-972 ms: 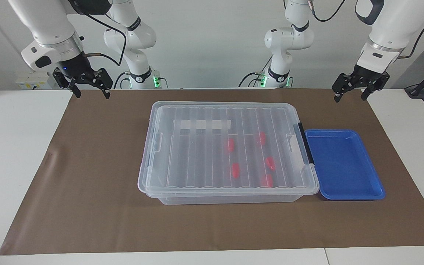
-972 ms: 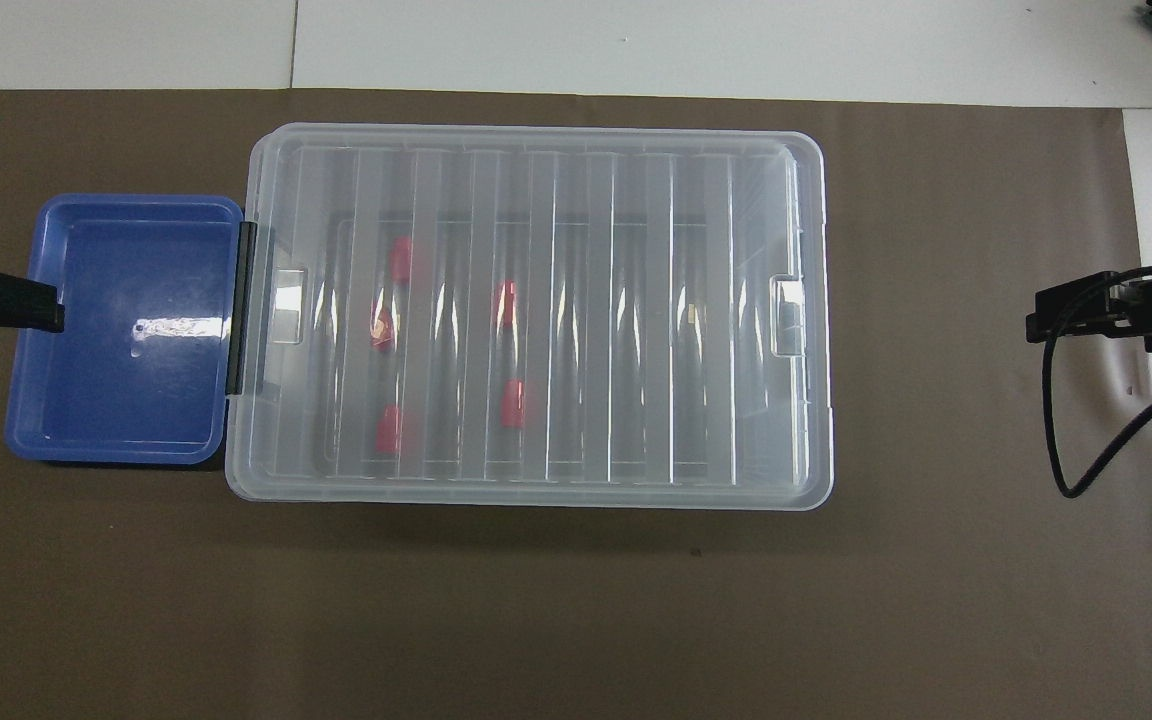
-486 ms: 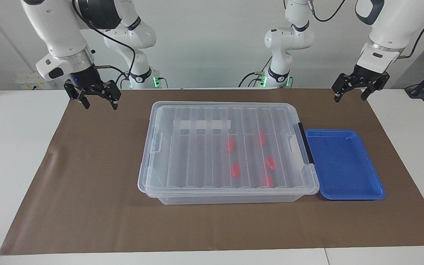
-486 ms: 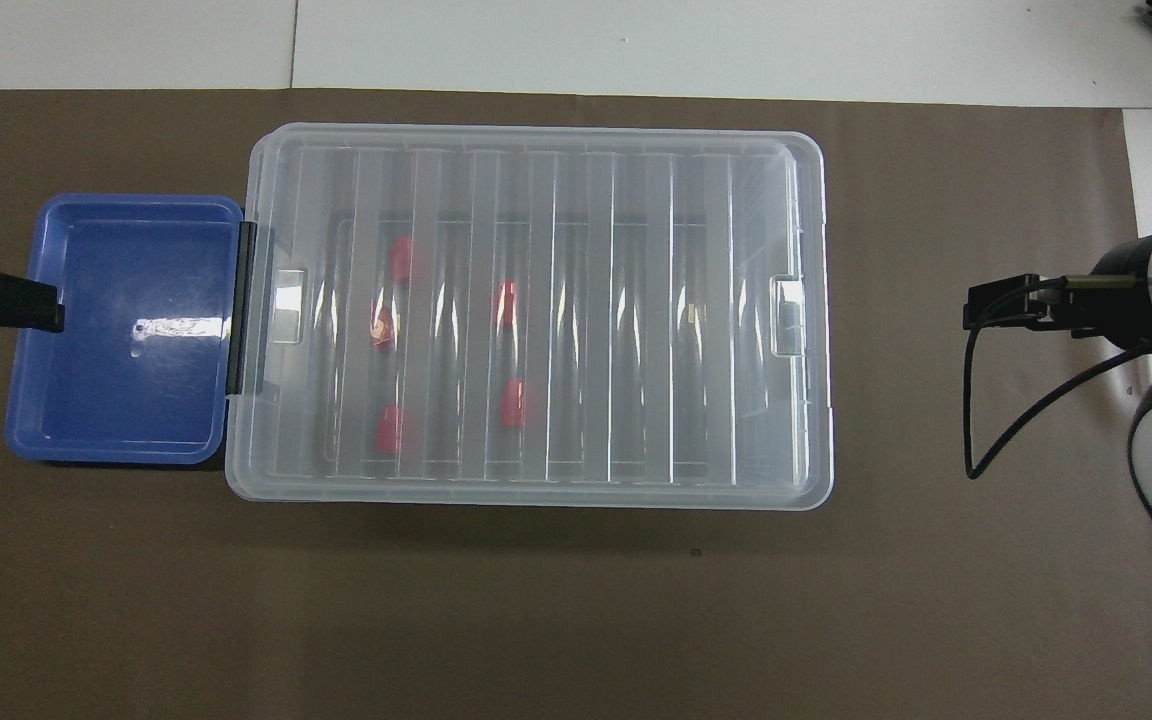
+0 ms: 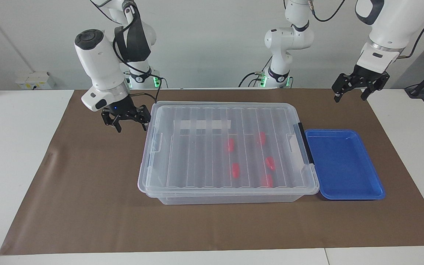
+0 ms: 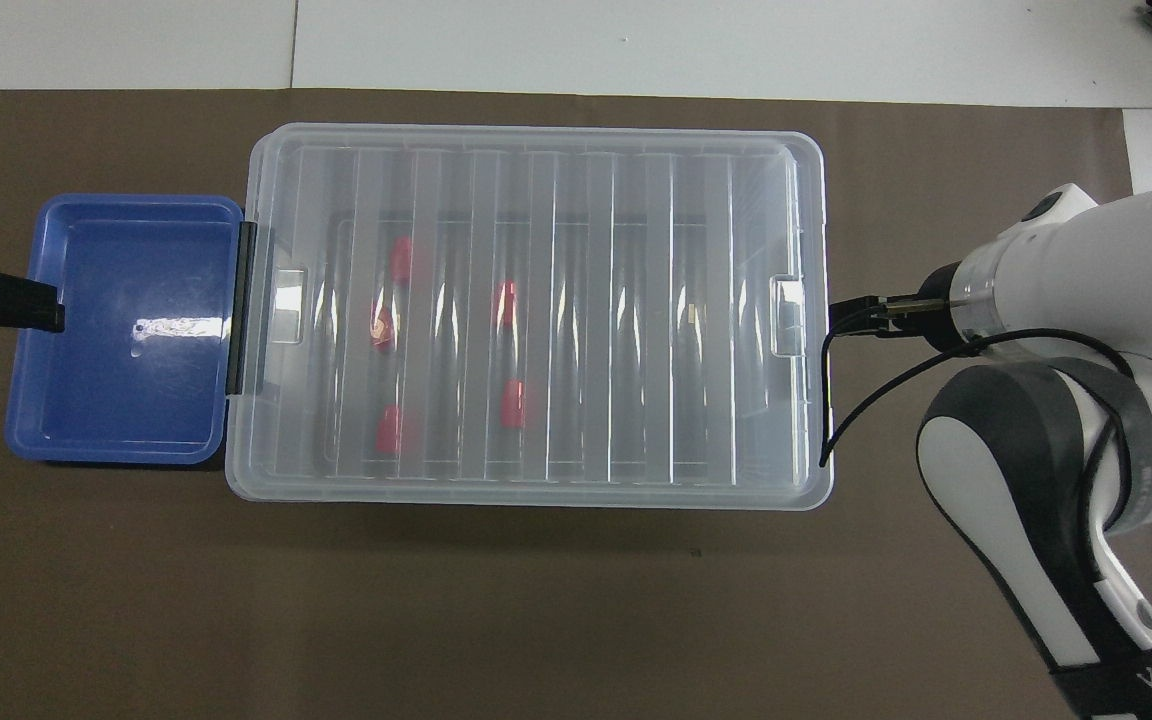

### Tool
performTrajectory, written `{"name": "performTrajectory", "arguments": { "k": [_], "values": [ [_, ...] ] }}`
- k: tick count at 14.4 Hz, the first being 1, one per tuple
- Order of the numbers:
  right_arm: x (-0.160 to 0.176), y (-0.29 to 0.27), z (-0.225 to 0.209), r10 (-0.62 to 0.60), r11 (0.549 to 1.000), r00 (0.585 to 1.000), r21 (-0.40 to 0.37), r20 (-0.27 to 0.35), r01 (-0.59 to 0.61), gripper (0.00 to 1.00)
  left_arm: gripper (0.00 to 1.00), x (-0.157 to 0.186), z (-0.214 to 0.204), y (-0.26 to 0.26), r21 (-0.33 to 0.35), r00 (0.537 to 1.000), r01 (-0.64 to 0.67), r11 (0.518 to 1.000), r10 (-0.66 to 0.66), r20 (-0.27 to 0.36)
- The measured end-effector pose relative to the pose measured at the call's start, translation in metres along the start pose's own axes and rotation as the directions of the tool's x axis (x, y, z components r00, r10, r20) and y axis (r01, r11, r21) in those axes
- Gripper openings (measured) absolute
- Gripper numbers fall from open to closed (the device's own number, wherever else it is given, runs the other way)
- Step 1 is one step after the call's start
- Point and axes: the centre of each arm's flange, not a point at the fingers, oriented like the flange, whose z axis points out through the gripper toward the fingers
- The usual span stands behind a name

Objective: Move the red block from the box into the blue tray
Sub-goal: 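Slide the lid away from the tray while the left gripper reaches in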

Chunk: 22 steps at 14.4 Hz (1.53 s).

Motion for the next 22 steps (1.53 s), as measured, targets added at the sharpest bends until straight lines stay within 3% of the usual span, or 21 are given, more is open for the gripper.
{"name": "performTrajectory", "arguments": {
  "k": [6,10,14,17,22],
  "values": [
    [0.006,-0.011,0.039,-0.015,1.0,1.0,0.0,-0.001,0.015,1.0,1.0,0.0,0.0,0.0,0.0,1.0,0.0,1.0,0.0,0.0],
    [0.007,-0.008,0.043,-0.034,0.999,0.999,-0.002,0.003,0.034,1.0,1.0,0.0,0.0,0.004,0.0,1.0,-0.006,1.0,0.006,0.0],
    [0.012,0.017,0.041,-0.007,1.0,1.0,-0.015,-0.001,0.007,1.0,1.0,0.0,0.0,0.006,0.0,1.0,-0.01,1.0,0.01,0.0],
    [0.015,0.043,0.039,-0.005,0.997,1.0,-0.073,-0.009,0.004,1.0,1.0,0.0,-0.001,0.01,-0.003,1.0,-0.004,1.0,0.004,-0.004],
    [0.017,0.082,0.034,0.01,0.995,1.0,-0.099,0.005,-0.01,1.0,1.0,0.002,-0.005,0.046,-0.014,0.998,0.045,0.999,-0.045,-0.04]
  ]
}}
